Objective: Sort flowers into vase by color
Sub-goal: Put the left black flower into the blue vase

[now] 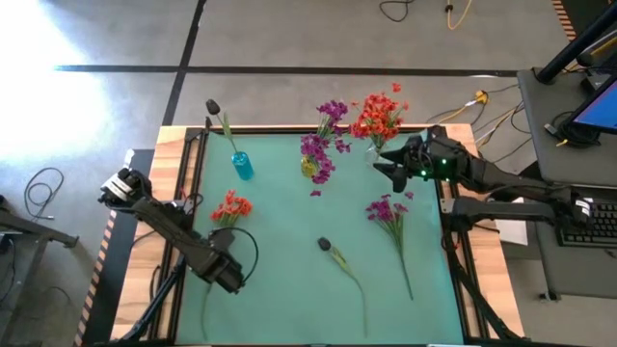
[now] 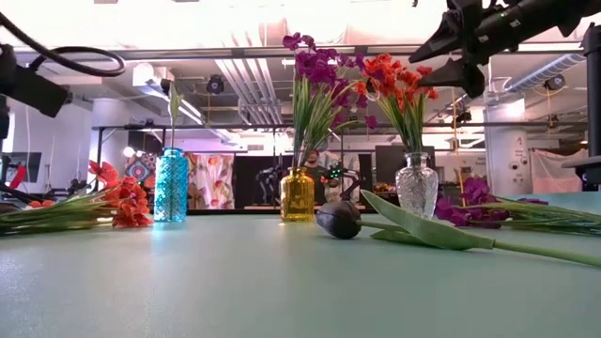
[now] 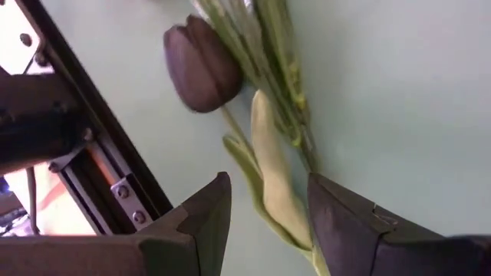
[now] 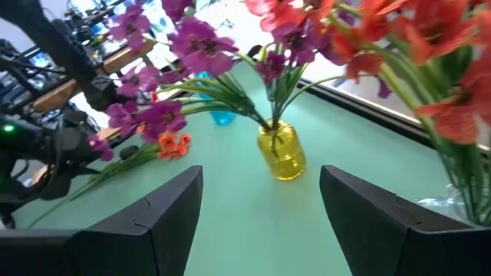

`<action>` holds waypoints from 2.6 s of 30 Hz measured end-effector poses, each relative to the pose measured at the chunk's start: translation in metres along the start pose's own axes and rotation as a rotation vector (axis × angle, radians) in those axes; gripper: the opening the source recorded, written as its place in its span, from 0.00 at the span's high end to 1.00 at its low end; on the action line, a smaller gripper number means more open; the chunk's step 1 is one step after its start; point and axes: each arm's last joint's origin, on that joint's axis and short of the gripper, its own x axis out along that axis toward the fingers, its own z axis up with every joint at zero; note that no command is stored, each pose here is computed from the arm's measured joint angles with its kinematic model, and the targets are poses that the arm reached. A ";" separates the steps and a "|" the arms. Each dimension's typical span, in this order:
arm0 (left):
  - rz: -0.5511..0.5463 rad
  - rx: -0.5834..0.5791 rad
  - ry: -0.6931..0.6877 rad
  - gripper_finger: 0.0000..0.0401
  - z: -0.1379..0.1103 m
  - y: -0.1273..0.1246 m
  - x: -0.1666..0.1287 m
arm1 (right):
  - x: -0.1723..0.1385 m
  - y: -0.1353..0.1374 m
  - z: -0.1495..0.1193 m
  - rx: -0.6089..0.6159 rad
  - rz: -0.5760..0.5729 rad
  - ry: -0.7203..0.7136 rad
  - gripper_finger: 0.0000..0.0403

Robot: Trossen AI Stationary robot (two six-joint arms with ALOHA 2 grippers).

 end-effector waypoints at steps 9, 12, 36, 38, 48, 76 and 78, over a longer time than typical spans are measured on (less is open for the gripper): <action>0.012 -0.042 -0.013 0.61 -0.009 0.003 0.007 | 0.000 0.007 -0.003 -0.012 0.040 0.017 0.37; -0.013 -0.057 -0.011 0.61 -0.010 0.002 0.012 | 0.000 0.009 -0.004 -0.011 0.048 0.020 0.37; -0.029 -0.097 -0.009 0.91 -0.010 0.004 0.030 | 0.000 0.010 -0.004 -0.013 0.056 0.023 0.39; -0.029 -0.097 -0.009 0.97 -0.010 0.004 0.030 | 0.000 0.010 -0.004 -0.013 0.055 0.024 0.39; -0.027 -0.084 0.016 1.00 -0.011 0.004 0.030 | 0.000 0.011 -0.005 -0.015 0.060 0.027 0.39; -0.191 0.174 -0.211 1.00 -0.010 -0.013 -0.066 | 0.005 0.016 -0.034 -0.003 0.112 0.137 0.39; -0.231 0.209 -0.296 1.00 -0.008 -0.015 -0.077 | 0.005 0.016 -0.034 -0.003 0.113 0.136 0.39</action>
